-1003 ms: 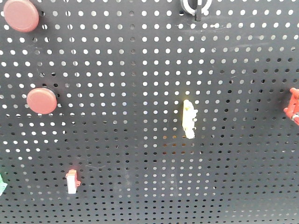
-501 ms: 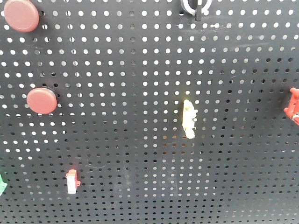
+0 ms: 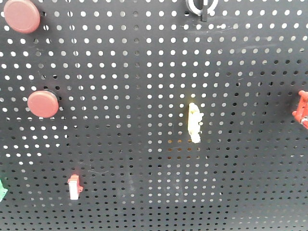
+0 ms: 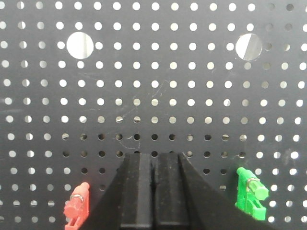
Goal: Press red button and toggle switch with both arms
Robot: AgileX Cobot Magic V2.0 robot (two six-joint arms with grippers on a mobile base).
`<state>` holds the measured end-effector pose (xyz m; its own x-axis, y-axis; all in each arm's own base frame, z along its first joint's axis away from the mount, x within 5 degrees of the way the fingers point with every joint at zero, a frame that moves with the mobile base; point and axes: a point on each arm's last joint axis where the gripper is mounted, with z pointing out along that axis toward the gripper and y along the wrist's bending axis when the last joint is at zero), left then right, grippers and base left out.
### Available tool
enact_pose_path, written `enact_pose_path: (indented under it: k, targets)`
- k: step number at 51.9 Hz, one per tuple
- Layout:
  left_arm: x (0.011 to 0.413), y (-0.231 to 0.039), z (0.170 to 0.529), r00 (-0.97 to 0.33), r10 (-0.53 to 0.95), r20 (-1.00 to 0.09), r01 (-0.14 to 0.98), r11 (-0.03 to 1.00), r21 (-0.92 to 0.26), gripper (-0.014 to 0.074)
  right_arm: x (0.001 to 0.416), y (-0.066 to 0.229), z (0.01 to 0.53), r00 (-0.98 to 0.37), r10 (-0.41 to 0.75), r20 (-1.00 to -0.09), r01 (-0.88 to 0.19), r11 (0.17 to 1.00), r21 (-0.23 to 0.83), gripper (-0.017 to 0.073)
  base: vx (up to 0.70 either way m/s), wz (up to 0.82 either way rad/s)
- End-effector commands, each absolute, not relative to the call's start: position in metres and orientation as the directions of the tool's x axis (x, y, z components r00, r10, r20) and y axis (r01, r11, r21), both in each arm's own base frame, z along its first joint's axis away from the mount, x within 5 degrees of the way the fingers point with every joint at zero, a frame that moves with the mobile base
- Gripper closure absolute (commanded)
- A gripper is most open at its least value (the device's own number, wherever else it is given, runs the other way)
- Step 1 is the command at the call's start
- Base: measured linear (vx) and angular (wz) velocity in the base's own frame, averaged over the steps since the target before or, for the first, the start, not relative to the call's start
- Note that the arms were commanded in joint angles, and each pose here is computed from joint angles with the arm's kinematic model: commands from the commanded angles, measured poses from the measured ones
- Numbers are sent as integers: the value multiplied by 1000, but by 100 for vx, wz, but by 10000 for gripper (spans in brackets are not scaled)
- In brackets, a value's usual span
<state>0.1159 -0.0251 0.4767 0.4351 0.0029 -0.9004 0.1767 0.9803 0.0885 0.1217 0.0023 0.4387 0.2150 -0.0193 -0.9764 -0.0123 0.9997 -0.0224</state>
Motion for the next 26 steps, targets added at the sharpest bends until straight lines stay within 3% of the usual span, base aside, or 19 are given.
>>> enact_pose_path:
  k: [1,11,26]
  targets:
    - [115,-37,495,513,-78,-855,276,958,78,591,118,2,456,323,-24,-946,-9,1000,-28,559,0,0]
    - [133,-70,509,480,-150,-864,436,896,87,591,118,2,456,323,-24,-946,-9,1000,-28,559,0,0]
    - [165,-100,519,415,-154,-897,498,863,82,591,118,2,456,323,-24,-946,-9,1000,-28,559,0,0]
